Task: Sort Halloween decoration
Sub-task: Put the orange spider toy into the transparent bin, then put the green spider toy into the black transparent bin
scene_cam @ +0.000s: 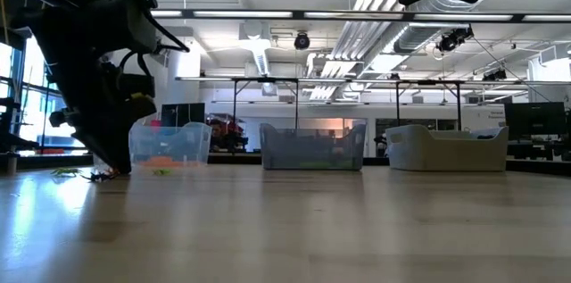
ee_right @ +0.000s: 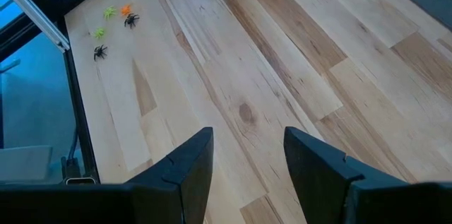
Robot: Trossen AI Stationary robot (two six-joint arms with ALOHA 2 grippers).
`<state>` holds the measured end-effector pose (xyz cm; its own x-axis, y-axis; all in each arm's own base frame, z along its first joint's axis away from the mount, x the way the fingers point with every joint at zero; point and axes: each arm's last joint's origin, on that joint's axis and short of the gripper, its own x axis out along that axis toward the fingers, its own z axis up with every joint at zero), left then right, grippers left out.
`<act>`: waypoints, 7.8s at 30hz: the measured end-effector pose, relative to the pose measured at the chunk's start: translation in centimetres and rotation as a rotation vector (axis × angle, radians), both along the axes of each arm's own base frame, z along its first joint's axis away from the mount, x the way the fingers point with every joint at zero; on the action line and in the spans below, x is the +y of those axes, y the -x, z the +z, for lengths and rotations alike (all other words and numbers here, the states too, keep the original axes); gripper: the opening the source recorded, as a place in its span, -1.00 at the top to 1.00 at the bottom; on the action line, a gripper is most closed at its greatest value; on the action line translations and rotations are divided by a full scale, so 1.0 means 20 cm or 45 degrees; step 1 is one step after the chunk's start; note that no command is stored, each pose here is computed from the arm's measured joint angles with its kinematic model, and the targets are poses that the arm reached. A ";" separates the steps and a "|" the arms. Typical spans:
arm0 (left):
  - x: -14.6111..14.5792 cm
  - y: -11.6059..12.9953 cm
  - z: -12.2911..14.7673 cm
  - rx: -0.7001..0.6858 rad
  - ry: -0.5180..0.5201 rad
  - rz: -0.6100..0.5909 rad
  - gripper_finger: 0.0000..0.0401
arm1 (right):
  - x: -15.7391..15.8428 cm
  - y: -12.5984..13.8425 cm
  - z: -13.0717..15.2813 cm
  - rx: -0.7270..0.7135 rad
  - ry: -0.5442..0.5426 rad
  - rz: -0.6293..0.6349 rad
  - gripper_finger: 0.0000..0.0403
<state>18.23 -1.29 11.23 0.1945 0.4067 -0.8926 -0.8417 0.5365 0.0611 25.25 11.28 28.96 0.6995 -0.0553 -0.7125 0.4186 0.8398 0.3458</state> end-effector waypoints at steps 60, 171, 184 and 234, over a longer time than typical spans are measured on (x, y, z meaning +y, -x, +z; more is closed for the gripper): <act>-0.04 -0.07 0.19 0.048 -0.048 -0.100 1.00 | 0.00 0.00 0.00 -0.008 -0.004 0.000 0.15; 0.31 -0.12 0.56 -0.378 -0.361 -0.145 0.38 | 0.00 0.00 0.00 -0.017 -0.008 0.000 0.15; -0.23 -0.15 0.39 -0.379 -0.258 -0.341 0.37 | 0.00 0.00 0.00 -0.016 -0.008 0.000 0.15; 0.01 -0.34 -0.05 -0.023 -0.122 -0.005 0.97 | 0.00 0.00 0.00 -0.017 -0.008 0.000 0.15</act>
<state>24.97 -1.17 10.29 0.2119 0.4893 -0.8460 -0.8411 0.5321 0.0971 25.34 11.33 29.05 0.7087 -0.0506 -0.7037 0.4138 0.8377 0.3564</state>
